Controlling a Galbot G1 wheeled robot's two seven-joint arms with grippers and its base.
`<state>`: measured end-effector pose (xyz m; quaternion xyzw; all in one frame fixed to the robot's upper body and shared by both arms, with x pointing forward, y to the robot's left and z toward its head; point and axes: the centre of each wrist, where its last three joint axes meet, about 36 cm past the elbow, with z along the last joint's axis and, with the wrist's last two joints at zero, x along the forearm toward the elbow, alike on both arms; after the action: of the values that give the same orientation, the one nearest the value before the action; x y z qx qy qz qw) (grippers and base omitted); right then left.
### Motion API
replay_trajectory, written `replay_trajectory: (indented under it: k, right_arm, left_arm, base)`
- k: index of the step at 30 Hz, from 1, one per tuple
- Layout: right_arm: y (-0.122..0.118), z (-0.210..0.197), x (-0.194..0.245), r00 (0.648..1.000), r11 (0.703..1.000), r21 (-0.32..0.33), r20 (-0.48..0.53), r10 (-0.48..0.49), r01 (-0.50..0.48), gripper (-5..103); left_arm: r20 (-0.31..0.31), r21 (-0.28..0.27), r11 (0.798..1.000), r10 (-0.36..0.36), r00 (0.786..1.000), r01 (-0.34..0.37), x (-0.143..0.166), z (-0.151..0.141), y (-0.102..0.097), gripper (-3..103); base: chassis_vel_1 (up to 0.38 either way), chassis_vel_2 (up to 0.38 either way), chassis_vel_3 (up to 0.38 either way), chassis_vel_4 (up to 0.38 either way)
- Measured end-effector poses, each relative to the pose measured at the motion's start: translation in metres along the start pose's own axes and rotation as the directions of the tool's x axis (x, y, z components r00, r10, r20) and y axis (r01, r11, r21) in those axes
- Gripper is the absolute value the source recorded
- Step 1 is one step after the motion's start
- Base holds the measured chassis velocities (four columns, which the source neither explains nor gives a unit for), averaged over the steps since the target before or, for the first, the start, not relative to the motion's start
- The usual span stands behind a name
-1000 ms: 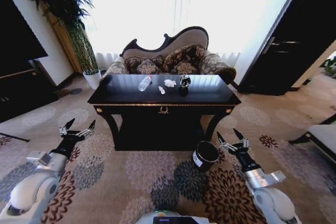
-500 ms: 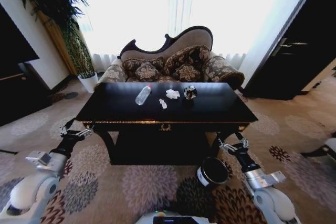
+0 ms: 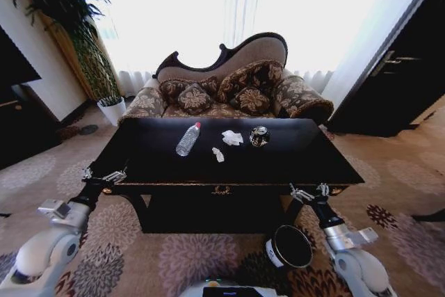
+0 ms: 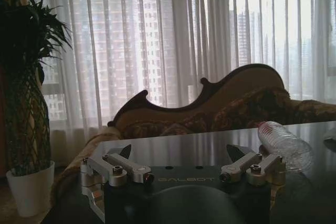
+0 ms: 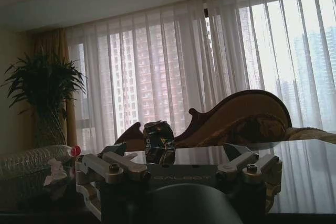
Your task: Move to the front of the table and place the trash on the table into the trash bin.
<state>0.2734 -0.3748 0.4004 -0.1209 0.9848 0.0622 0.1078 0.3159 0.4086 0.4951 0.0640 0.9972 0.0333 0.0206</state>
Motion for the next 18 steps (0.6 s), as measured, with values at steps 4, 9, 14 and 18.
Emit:
replay_trajectory:
  k: [4,9,14,18]
  right_arm:
    - [0.0,0.002,0.004,1.0,1.0,-0.002,0.001,0.009,-0.009,100]
    - [0.001,0.002,0.003,1.0,1.0,-0.006,0.003,0.011,-0.011,100]
    - [0.002,0.002,0.004,1.0,1.0,-0.008,0.006,0.014,-0.014,100]
    - [0.002,0.002,0.003,1.0,1.0,-0.007,0.008,0.014,-0.014,100]
  left_arm:
    - [-0.01,0.018,0.997,0.071,0.997,-0.071,-0.023,-0.008,0.001,100]
    - [-0.032,0.017,0.99,0.14,0.99,-0.139,-0.045,-0.013,-0.005,100]
    - [-0.072,0.017,0.978,0.208,0.975,-0.208,-0.068,-0.005,-0.015,100]
    - [-0.078,0.017,0.967,0.256,0.963,-0.256,-0.085,-0.004,-0.028,100]
  base:
    - [0.0,0.0,0.0,0.0]
    - [0.0,0.0,0.0,0.0]
    - [0.0,0.0,0.0,0.0]
    - [0.0,0.0,0.0,0.0]
